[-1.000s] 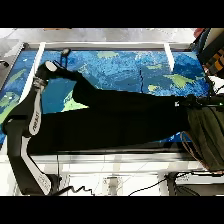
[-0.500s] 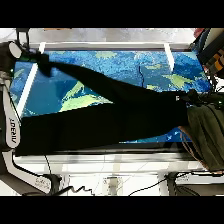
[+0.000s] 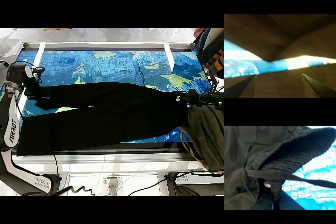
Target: Fold the clothes and pants, and hang the long-sleeved shirts on hangers.
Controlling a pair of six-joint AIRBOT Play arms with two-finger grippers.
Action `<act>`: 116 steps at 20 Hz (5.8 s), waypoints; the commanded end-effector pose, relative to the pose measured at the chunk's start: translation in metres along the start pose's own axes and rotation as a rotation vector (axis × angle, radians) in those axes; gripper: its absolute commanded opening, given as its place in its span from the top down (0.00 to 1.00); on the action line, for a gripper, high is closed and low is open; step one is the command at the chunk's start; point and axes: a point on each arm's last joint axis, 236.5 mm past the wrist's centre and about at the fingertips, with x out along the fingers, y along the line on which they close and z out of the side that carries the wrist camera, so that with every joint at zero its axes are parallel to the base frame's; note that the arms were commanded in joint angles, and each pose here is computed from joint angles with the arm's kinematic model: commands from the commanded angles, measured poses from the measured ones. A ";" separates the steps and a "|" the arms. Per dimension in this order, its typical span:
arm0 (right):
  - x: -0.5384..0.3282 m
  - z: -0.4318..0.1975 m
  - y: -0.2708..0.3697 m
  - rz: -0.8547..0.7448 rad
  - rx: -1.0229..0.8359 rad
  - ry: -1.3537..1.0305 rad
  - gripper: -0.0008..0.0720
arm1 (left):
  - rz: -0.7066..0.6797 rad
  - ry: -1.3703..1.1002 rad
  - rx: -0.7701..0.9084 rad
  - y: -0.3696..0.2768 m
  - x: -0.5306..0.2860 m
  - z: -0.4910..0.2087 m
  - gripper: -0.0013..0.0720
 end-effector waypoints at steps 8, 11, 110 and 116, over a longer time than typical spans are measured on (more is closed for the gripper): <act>0.019 0.006 0.015 -0.024 -0.061 -0.012 0.96 | -0.078 -0.039 -0.415 0.101 0.008 -0.024 0.15; 0.031 0.003 0.028 -0.023 -0.099 0.001 0.96 | -0.280 -0.084 -0.610 0.116 0.012 -0.028 0.15; 0.052 -0.039 -0.059 -0.514 0.211 -0.254 0.96 | -0.064 0.055 -0.460 0.131 0.011 -0.149 0.42; 0.025 -0.055 -0.018 -0.494 0.184 -0.251 0.96 | 0.026 -0.104 -0.446 0.144 -0.040 -0.173 0.55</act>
